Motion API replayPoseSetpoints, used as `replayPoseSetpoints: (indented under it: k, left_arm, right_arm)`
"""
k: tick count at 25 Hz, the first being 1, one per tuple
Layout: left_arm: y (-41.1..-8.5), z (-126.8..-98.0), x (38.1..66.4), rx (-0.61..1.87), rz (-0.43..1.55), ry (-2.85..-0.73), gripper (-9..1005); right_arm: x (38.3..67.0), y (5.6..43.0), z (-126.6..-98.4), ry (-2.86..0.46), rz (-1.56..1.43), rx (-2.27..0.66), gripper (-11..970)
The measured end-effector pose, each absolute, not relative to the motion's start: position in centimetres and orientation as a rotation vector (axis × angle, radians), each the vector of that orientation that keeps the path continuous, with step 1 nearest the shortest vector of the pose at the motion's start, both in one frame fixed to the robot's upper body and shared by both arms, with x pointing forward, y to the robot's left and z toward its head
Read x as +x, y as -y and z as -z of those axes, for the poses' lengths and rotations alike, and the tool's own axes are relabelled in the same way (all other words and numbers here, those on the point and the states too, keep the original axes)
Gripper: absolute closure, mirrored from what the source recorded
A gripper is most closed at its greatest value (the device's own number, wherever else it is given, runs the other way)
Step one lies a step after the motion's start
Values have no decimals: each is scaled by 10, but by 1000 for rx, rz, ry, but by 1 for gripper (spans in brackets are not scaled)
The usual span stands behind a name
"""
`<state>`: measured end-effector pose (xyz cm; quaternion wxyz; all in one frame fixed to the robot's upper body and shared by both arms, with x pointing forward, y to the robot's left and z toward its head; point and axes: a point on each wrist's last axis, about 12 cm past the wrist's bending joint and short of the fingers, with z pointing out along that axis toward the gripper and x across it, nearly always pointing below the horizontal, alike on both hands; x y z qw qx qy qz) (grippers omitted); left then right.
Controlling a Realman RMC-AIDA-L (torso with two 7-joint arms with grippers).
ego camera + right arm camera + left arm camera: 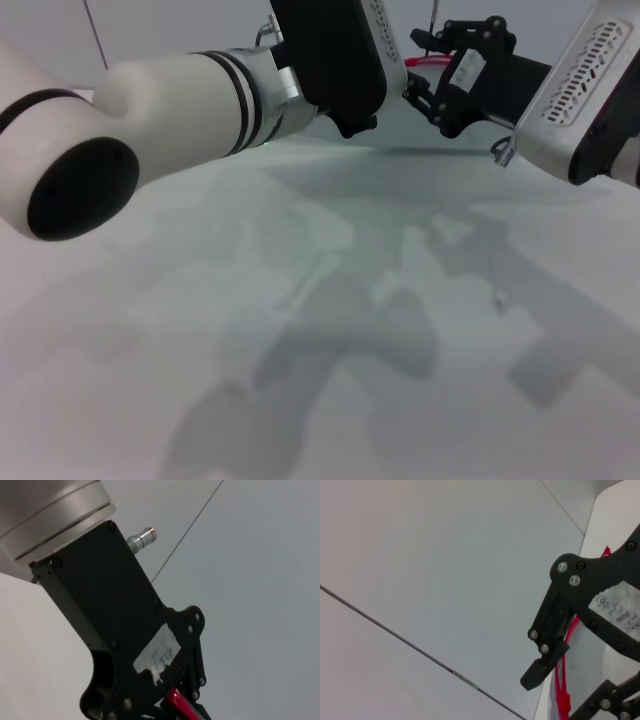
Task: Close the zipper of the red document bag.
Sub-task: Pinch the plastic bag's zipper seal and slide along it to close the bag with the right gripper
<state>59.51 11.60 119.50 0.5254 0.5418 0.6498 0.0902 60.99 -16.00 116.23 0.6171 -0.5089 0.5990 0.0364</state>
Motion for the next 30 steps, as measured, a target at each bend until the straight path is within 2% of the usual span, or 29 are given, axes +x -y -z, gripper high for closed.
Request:
replayPoseSetpoints:
  k: [26,30]
  left_arm:
    - [-116,-1197,596,1290,-216,-1552,911]
    - [-116,-1196,595,1290,-215,-1552,911]
  right_arm:
    - [608,156,-1161,-1374,-79,-1188,653]
    - [608,156,-1161,-1366,-72,-1195,709]
